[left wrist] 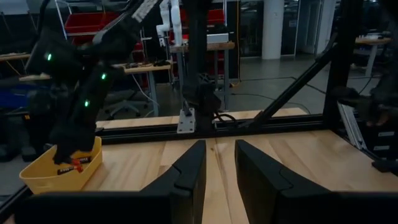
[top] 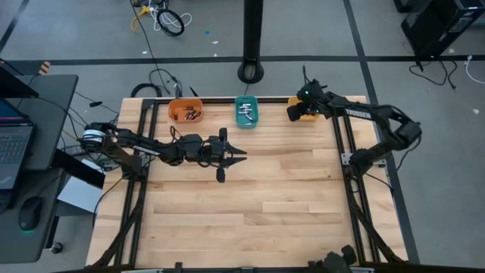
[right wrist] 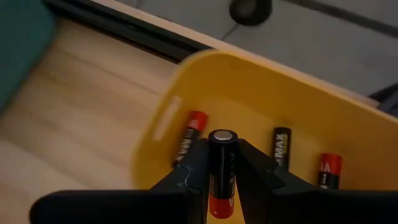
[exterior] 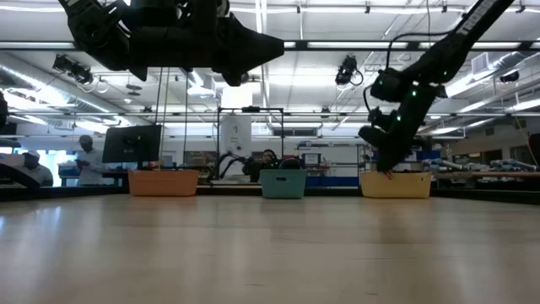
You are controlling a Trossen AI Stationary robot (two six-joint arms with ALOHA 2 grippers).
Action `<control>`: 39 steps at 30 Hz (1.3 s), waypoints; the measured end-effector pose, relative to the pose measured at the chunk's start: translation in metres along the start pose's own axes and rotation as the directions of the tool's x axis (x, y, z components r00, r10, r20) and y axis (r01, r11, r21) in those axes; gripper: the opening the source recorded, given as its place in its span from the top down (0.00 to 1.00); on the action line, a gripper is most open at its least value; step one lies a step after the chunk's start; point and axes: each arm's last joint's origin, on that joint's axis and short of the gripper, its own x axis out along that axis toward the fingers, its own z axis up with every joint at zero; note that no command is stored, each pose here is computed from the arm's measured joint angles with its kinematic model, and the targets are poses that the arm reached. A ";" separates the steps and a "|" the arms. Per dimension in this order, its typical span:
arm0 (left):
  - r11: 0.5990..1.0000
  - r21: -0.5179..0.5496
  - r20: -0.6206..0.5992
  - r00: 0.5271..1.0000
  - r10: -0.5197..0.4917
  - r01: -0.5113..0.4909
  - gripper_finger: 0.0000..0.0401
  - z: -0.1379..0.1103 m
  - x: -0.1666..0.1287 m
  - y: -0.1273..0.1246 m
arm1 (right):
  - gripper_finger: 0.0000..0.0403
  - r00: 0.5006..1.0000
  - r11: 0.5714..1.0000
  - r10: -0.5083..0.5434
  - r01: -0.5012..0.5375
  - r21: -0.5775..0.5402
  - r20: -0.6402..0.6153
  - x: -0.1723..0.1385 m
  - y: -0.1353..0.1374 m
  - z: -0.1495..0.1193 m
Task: Sort batteries
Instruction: Put the red-black battery in the yellow bin, then return to Home Position
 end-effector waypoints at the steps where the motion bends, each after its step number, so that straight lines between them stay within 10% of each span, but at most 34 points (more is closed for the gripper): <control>1: 1.000 0.007 0.000 1.000 0.000 0.000 0.78 0.000 0.000 0.000 | 0.84 1.000 1.000 -0.009 0.009 0.007 -0.012 0.005 -0.003 -0.001; 27: 1.000 0.020 -0.033 0.999 0.010 -0.010 0.78 -0.003 0.000 0.001 | 0.71 0.992 0.996 -0.076 0.081 0.048 -0.103 0.032 -0.025 0.008; 33: 0.999 0.019 -0.033 0.999 -0.031 0.032 0.87 -0.004 -0.001 0.008 | 0.73 1.000 0.996 0.021 -0.021 -0.086 -0.008 -0.001 -0.012 0.018; 39: 0.994 -0.004 -0.038 0.993 -0.111 0.111 0.98 -0.006 -0.004 0.026 | 0.97 0.958 0.927 0.227 -0.157 -0.341 0.174 -0.035 0.027 0.017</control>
